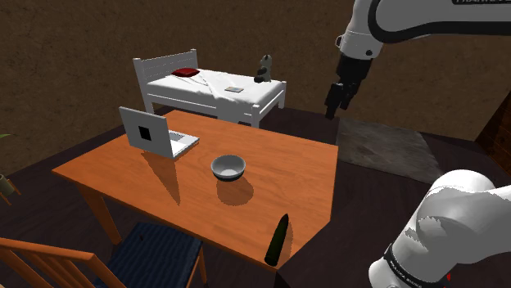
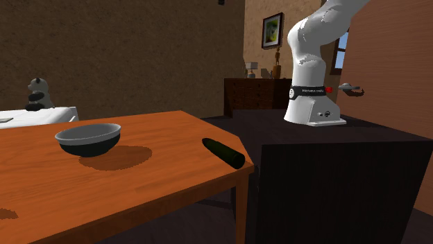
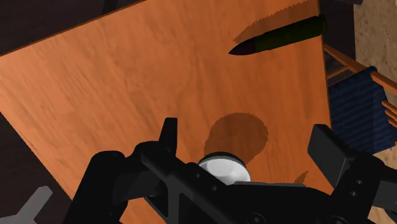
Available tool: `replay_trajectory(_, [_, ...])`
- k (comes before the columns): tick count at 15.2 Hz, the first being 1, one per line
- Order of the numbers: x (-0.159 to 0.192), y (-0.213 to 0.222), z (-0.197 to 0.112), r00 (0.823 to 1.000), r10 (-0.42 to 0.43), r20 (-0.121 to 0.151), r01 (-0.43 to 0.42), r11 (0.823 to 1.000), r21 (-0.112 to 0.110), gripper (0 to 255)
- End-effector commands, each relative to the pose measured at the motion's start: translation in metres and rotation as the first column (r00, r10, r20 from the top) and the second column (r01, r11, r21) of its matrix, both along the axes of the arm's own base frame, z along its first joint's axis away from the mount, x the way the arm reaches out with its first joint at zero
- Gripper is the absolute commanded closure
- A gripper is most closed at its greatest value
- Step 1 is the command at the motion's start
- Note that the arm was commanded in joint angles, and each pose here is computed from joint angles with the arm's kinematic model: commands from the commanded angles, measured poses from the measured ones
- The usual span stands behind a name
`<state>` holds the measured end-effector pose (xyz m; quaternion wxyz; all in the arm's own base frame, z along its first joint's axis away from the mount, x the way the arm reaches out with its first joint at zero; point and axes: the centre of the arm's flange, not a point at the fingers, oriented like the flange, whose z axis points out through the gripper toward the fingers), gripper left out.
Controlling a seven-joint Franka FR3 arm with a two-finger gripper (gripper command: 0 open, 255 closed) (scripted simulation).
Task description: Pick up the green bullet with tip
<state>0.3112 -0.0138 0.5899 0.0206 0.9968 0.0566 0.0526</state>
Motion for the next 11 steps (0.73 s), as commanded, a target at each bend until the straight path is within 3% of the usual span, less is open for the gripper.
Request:
replay_trajectory(1, [0.0,0.0,0.0,1.0,0.0,0.0,0.0,1.0,0.0,0])
replay_trajectory(6, [0.005,0.017,-0.064,0.986,-0.163,-0.021,0.163,0.987,0.012,0])
replay_trajectory(11, [0.01,0.033,-0.127,0.946,-0.32,-0.044,0.322,0.947,0.021,0])
